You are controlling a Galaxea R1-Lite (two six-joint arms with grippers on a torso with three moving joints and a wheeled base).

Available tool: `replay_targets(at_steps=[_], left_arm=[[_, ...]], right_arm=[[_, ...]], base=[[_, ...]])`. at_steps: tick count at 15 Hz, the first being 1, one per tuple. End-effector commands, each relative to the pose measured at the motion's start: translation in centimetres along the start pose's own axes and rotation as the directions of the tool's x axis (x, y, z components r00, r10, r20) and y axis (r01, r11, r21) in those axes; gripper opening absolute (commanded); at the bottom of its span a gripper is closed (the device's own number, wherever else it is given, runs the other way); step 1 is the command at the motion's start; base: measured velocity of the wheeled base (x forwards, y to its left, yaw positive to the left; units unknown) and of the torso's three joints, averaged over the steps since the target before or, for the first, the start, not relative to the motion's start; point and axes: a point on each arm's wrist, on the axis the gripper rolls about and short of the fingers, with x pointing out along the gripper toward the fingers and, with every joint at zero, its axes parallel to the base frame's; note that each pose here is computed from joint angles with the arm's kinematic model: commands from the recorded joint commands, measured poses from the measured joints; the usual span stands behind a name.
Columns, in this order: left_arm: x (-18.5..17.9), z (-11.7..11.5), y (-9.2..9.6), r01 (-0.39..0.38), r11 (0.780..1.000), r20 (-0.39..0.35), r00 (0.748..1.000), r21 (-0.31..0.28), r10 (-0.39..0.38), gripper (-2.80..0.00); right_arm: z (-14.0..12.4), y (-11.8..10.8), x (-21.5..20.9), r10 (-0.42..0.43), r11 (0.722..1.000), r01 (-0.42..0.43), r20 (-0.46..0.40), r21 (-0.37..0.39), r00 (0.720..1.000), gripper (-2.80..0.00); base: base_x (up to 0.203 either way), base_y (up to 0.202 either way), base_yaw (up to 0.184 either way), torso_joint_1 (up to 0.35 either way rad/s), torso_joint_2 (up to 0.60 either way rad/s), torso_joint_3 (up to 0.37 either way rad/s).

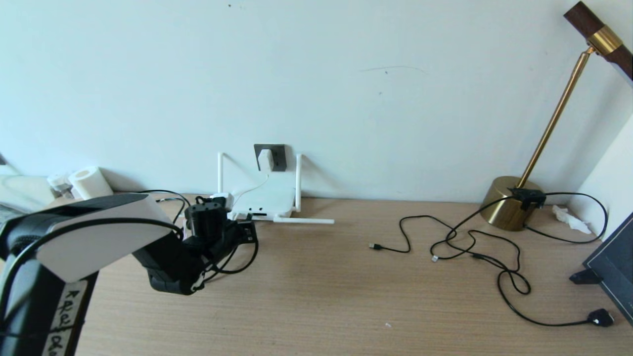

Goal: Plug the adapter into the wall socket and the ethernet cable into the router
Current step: Plug cable into router interface

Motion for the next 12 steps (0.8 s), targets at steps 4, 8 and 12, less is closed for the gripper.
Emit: replay_targets(at_steps=[4, 8, 12], left_arm=[[0.01, -0.14, 0.04, 0.0, 1.0, -0.002, 1.0, -0.001, 0.0, -2.8], [0.11, -0.36, 0.06, -0.001, 1.0, -0.007, 1.0, -0.001, 0.001, -2.8], [0.18, -0.51, 0.07, -0.001, 1.0, -0.01, 1.0, -0.001, 0.001, -2.8]], right_arm=[[-0.01, 0.0, 0.01, 0.001, 1.0, -0.001, -0.002, 0.0, 1.0, 0.0], [-0.01, 0.0, 0.01, 0.001, 1.0, -0.001, -0.002, 0.0, 1.0, 0.0], [-0.01, 0.0, 0.01, 0.001, 1.0, -0.001, -0.002, 0.0, 1.0, 0.0]], base=[[0.0, 0.0, 0.0, 0.0, 0.0, 0.0], [0.0, 0.0, 0.0, 0.0, 0.0, 0.0], [0.0, 0.0, 0.0, 0.0, 0.0, 0.0]])
